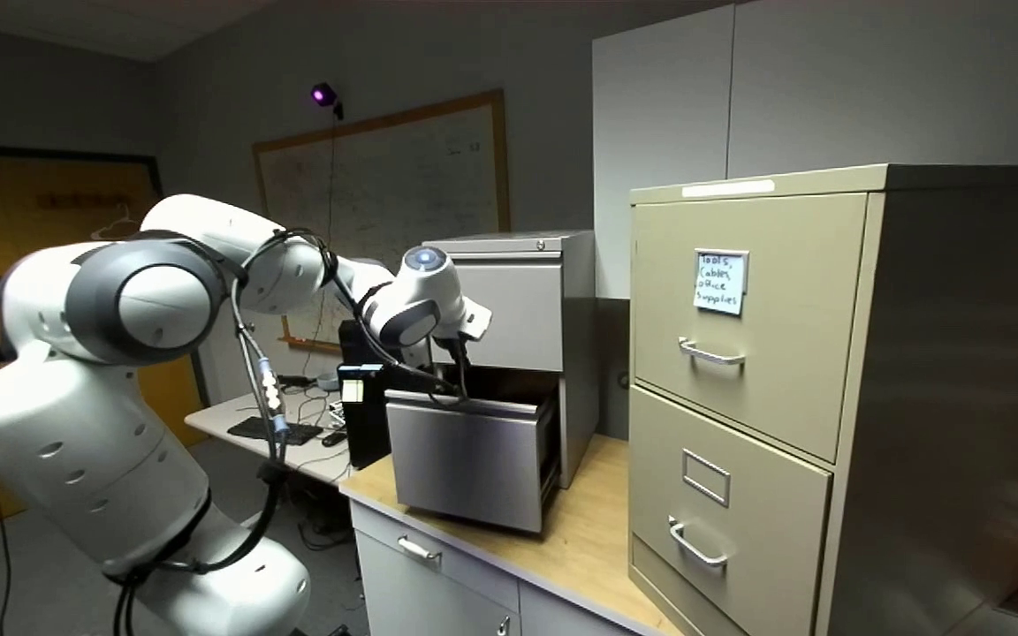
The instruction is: Close the bottom drawer of the white file cabinet
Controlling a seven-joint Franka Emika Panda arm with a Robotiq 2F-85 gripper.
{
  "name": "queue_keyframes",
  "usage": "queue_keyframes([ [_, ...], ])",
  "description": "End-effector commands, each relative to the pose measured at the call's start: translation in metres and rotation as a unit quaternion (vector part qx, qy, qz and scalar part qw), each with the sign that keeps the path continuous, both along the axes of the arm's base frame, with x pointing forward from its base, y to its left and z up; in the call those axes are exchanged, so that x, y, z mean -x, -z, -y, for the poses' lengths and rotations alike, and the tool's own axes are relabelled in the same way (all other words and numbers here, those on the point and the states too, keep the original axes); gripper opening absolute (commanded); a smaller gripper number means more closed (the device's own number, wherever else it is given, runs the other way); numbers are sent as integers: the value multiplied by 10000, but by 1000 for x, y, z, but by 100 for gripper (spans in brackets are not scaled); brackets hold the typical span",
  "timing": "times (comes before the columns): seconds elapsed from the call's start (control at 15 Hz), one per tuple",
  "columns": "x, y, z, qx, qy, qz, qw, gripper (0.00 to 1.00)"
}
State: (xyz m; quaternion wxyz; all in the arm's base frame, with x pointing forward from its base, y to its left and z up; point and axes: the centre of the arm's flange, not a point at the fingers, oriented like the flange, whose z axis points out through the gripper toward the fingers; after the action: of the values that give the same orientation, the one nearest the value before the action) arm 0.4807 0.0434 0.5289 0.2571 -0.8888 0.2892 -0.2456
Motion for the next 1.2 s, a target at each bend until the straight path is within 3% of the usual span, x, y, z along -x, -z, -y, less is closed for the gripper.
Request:
queue_keyframes([
  [0.0, -58, -57, -42, 107, -565, 339, 9978, 0],
  [0.13, -69, -73, -56, 177, -716, 369, 9966, 0],
  [0.4, -66, -76, -50, 539, -698, -232, 9958, 0],
  [0.73, -32, -70, -19, 794, -411, -774, 9930, 0],
  [1.13, 9, -40, 31, 629, 41, -1055, 9924, 0],
])
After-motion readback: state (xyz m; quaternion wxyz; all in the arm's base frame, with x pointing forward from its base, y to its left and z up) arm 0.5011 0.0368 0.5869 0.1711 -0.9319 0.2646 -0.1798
